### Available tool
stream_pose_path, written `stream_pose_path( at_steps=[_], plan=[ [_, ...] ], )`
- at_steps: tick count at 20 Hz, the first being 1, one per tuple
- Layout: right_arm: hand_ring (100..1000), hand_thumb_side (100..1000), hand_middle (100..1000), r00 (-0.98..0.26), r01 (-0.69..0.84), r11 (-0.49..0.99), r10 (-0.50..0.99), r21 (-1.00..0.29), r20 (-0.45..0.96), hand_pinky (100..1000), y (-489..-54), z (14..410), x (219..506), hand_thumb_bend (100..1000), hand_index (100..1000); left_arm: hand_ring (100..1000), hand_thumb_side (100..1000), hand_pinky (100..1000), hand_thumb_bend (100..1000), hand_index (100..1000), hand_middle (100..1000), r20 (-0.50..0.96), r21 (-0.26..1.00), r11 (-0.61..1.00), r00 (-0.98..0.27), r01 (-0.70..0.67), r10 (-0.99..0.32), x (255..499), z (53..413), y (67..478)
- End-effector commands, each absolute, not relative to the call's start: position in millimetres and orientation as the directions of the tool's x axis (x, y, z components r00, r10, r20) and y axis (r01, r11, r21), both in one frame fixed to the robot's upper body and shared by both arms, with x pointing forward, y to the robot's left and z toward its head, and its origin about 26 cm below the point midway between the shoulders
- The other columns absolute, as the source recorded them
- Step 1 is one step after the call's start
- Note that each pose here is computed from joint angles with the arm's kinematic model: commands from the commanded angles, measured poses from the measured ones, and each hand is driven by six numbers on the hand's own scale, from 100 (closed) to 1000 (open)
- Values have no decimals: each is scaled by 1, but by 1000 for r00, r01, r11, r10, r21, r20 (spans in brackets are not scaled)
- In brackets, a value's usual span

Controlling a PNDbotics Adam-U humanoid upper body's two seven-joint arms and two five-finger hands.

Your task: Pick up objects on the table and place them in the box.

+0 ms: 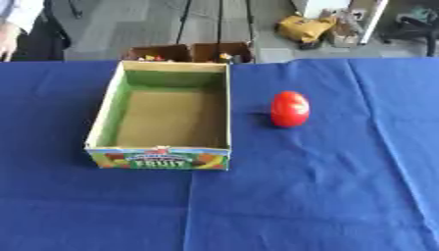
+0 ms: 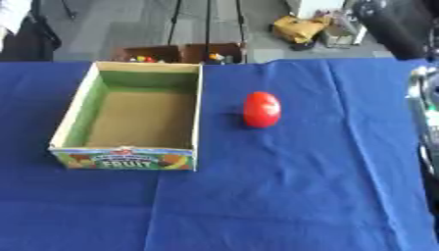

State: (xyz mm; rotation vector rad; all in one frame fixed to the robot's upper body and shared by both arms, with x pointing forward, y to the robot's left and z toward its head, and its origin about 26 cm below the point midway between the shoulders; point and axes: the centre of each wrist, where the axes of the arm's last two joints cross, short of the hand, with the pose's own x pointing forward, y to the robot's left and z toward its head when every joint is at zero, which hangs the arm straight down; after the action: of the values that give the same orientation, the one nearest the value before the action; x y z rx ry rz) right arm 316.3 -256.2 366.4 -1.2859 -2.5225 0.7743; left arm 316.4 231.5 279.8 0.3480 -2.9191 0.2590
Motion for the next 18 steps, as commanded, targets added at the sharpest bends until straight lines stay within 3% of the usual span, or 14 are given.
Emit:
stream_pose_path(
  at_steps=[1,5,12,14,18],
  plan=[
    [853,909,827,-514,644,302,851,-703,-105,755,-264,381,332,100,942,837,990,698,100,761,689,186,-138,961,-959,-241,-214,313,285,232],
    [868,925,856,-475,538,151,867,-829,-149,759,-270,391,360,100,962,837,989,698,100,761,689,189,-131,962,-959,-239,-212,313,285,231],
    [891,1000,883,-414,377,4,895,-926,-164,776,-282,390,411,101,976,837,989,698,100,761,689,193,-121,964,-959,-235,-209,313,284,231],
    [899,1000,885,-409,333,-30,896,-942,-173,781,-283,387,422,195,987,837,989,698,100,761,689,195,-118,965,-959,-234,-208,313,284,230],
    [906,1000,894,-408,260,-67,896,-963,-173,786,-284,380,441,301,999,838,988,698,100,760,689,196,-116,966,-959,-231,-205,313,284,230]
  ],
)
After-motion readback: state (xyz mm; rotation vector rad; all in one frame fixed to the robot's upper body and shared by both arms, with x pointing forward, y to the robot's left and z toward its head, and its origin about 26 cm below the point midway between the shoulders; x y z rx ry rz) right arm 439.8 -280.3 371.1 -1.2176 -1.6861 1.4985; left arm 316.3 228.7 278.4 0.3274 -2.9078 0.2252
